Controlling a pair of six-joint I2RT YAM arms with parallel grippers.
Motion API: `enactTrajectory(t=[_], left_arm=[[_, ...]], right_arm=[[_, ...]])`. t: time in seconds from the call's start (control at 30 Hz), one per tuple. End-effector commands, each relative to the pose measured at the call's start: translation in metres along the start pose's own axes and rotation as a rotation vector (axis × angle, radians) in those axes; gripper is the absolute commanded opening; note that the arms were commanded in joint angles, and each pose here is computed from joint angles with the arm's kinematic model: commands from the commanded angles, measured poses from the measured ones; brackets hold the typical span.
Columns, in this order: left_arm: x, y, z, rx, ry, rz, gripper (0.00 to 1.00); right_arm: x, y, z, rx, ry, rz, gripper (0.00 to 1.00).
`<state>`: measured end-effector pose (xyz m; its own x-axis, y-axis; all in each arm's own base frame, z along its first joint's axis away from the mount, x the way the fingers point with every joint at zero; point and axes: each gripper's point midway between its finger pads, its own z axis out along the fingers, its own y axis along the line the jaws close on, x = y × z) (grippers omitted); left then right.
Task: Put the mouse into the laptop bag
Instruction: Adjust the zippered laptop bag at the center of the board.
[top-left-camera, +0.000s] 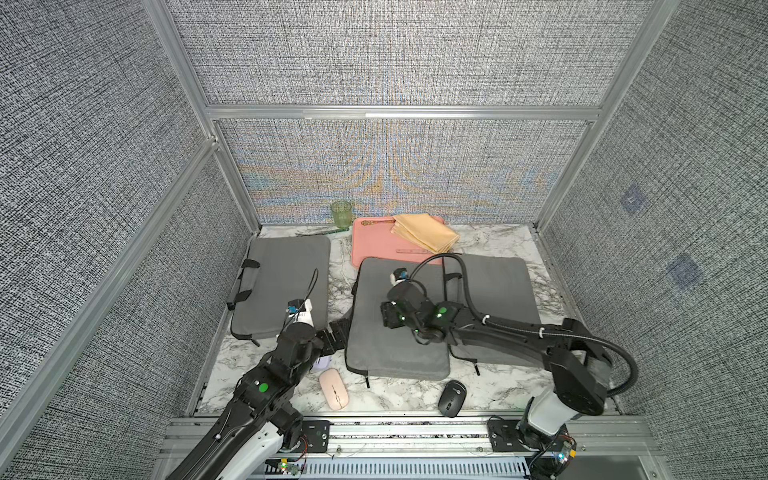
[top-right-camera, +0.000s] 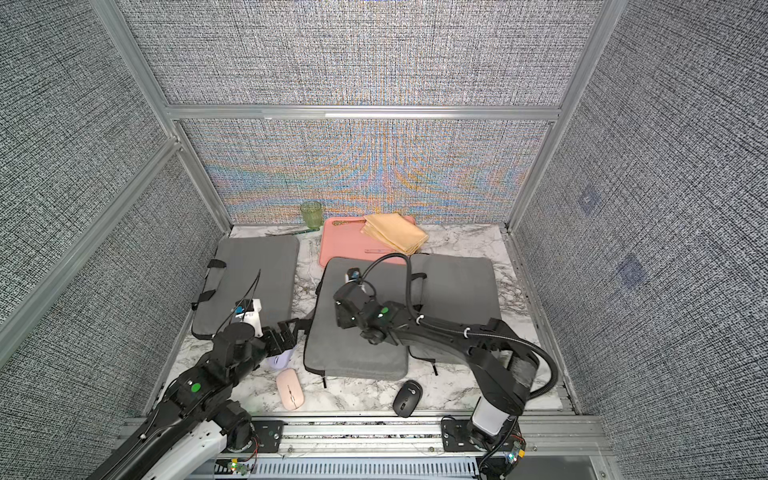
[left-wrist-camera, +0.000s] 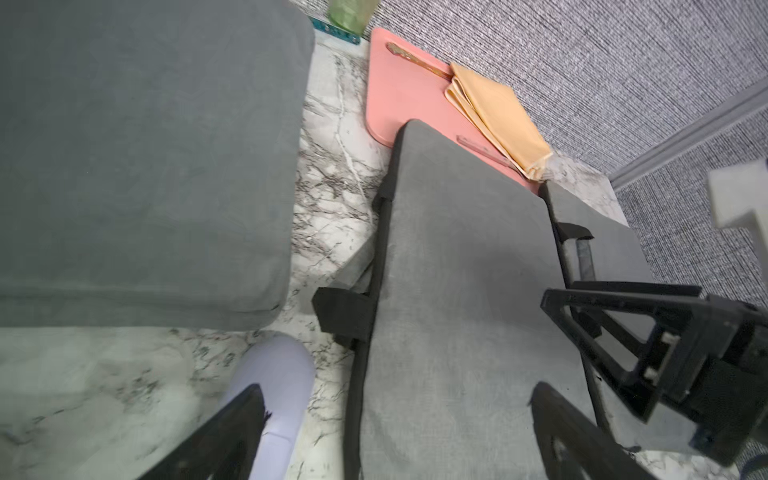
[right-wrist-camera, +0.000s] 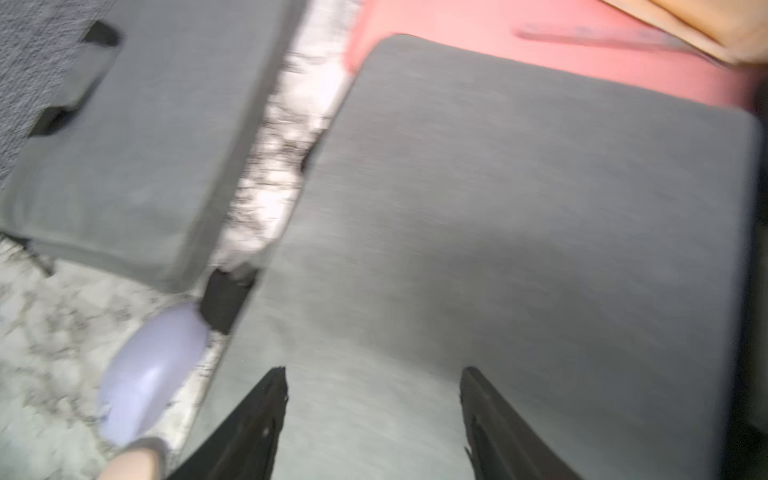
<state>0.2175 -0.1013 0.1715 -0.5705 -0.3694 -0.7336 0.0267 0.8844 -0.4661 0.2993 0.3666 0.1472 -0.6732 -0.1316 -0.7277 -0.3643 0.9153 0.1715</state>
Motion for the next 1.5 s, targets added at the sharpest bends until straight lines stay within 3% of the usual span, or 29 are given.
enactTrajectory(t=[0.0,0.23,0.33,0.47,0.73,0.9,1.03,1.1,1.33,1.47], left_arm=[[-0.011,0.03,-0.016,-0.125,-0.077,-0.006,0.99],[-0.021,0.059,-0.013,-0.231,-0.058,-0.094,0.99],[-0.029,0.067,-0.014,-0.246,-0.048,-0.164,0.99],[-0.04,0.065,-0.011,-0.238,-0.043,-0.172,0.99],[-0.05,0.063,-0.001,-0.232,-0.039,-0.171,0.99],[-0.054,0.06,-0.001,-0.225,-0.038,-0.165,0.99],[-0.058,0.055,-0.004,-0.204,-0.04,-0.16,0.99],[-0.058,0.053,-0.003,-0.197,-0.035,-0.158,0.99],[-0.049,0.045,0.004,-0.132,0.0,-0.171,0.99],[-0.036,0.031,0.013,-0.015,0.029,-0.184,0.99]], right_arm=[[0.0,0.021,0.015,0.079,-0.024,-0.16,0.7],[0.011,0.082,0.07,0.053,0.001,-0.403,0.76],[0.016,0.088,0.086,0.061,0.034,-0.445,0.76],[0.028,0.105,0.099,-0.002,0.069,-0.5,0.76],[0.045,0.1,0.125,0.067,0.136,-0.546,0.75],[0.047,0.098,0.132,0.086,0.148,-0.558,0.53],[0.03,0.092,0.125,0.121,0.103,-0.511,0.14],[0.019,0.09,0.117,0.115,0.072,-0.475,0.01],[-0.016,0.067,0.067,0.113,-0.063,-0.299,0.0],[-0.014,0.019,0.045,0.151,-0.086,-0.132,0.0]])
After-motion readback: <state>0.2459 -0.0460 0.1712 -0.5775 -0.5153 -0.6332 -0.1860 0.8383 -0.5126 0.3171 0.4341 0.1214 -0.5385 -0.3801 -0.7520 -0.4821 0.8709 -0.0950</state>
